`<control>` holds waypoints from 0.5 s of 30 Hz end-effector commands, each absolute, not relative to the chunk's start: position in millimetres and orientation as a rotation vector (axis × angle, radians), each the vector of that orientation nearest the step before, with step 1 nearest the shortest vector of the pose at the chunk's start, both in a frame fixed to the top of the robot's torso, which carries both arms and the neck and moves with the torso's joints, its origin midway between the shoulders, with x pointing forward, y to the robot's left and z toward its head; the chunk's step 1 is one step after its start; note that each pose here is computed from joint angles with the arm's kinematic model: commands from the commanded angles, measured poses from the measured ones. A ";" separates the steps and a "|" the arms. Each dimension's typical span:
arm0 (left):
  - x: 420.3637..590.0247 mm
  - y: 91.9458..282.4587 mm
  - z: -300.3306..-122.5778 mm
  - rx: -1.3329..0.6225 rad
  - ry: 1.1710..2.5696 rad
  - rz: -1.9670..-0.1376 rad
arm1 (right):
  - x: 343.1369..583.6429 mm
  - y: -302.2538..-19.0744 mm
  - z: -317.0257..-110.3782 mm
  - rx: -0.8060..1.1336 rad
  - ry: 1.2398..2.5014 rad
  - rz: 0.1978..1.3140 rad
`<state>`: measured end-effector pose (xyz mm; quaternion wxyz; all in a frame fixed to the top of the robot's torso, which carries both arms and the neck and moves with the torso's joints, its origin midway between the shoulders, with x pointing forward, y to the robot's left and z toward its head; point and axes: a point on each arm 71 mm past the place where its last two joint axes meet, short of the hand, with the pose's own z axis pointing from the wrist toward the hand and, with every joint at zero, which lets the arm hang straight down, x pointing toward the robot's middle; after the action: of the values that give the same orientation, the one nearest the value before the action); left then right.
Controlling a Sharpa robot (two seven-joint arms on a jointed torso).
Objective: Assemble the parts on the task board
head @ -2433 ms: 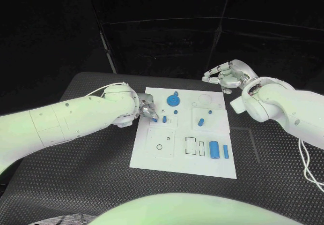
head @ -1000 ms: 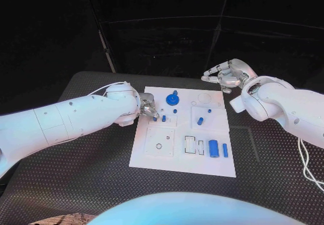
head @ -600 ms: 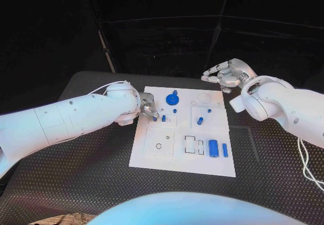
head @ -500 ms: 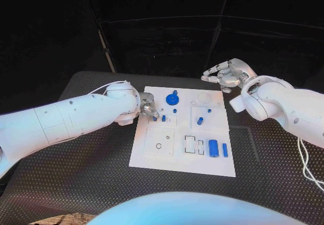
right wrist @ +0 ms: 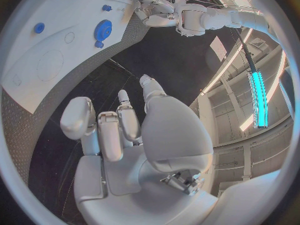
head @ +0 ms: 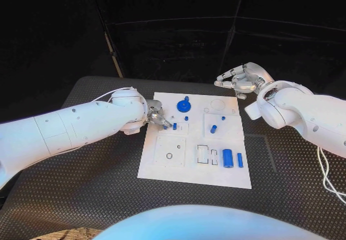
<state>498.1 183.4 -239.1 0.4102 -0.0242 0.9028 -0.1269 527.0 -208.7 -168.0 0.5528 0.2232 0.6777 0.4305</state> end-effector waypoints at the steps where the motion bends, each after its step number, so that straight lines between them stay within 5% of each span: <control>1: 497.1 185.3 -241.2 -0.060 2.280 -0.304 | 526.9 -207.7 -166.4 0.519 1.598 1.025; 15: 497.8 186.7 -229.8 -0.173 2.209 -0.389 | 526.9 -207.9 -167.3 0.520 1.598 1.024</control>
<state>496.7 187.5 -233.5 0.4217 -0.0414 0.8953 -0.1377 527.0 -208.8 -168.7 0.5527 0.2235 0.6779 0.4302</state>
